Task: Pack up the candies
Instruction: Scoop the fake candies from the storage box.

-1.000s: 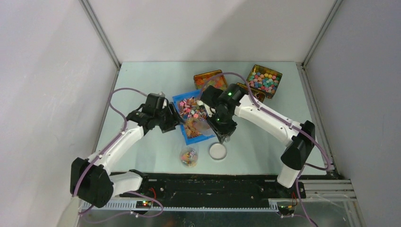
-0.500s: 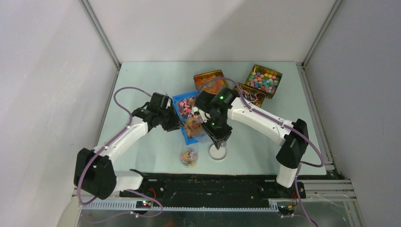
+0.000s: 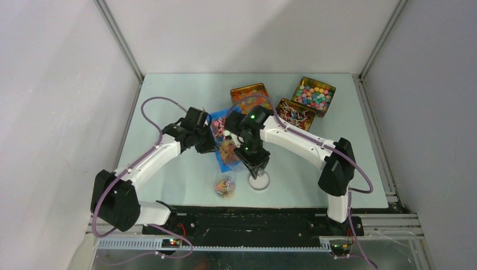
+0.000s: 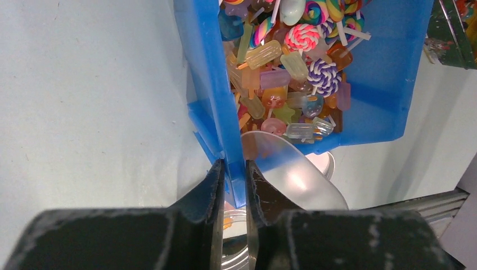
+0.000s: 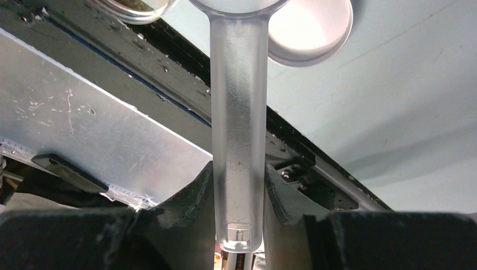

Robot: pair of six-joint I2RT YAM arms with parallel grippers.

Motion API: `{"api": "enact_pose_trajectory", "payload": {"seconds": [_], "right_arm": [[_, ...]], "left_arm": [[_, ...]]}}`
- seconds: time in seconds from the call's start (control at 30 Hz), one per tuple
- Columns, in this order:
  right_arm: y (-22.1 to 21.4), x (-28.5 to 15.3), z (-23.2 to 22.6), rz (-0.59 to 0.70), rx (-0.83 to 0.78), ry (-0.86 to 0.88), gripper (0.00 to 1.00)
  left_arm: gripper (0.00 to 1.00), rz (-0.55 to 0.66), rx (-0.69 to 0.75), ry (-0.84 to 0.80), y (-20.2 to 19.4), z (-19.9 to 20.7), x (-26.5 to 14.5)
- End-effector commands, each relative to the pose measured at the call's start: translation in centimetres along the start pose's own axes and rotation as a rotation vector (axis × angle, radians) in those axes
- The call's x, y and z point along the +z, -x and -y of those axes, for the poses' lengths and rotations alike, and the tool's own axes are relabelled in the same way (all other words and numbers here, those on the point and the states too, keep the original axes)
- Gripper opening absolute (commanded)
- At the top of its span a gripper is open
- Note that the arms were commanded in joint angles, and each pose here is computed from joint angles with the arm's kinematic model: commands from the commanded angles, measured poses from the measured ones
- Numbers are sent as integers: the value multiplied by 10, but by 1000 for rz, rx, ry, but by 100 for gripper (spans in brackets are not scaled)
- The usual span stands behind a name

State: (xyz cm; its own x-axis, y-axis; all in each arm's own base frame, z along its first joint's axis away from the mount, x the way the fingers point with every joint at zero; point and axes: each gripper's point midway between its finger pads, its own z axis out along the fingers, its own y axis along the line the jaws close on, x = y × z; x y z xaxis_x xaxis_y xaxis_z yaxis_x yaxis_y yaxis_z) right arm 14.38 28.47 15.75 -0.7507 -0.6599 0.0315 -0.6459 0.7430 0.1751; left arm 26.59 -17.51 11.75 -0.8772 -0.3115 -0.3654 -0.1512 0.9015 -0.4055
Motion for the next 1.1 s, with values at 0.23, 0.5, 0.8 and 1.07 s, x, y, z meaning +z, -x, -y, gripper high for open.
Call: {"api": "enact_pose_trajectory", "payload": {"seconds": [0.23,0.5,0.8,1.07], "right_arm": [[35,-1,-11,-4,-1,9,0],[46,12,-6,-30,60,25,0],[69,27,-1,27,53,13,0],[85,40,10,97,39,-20,0]], "left_arm": [[13,2,84,83,-4,-3,-1],[13,8,85,80,-5,0,-2],[12,10,85,79,-6,1,-2],[10,14,80,73,-6,2,-2]]}}
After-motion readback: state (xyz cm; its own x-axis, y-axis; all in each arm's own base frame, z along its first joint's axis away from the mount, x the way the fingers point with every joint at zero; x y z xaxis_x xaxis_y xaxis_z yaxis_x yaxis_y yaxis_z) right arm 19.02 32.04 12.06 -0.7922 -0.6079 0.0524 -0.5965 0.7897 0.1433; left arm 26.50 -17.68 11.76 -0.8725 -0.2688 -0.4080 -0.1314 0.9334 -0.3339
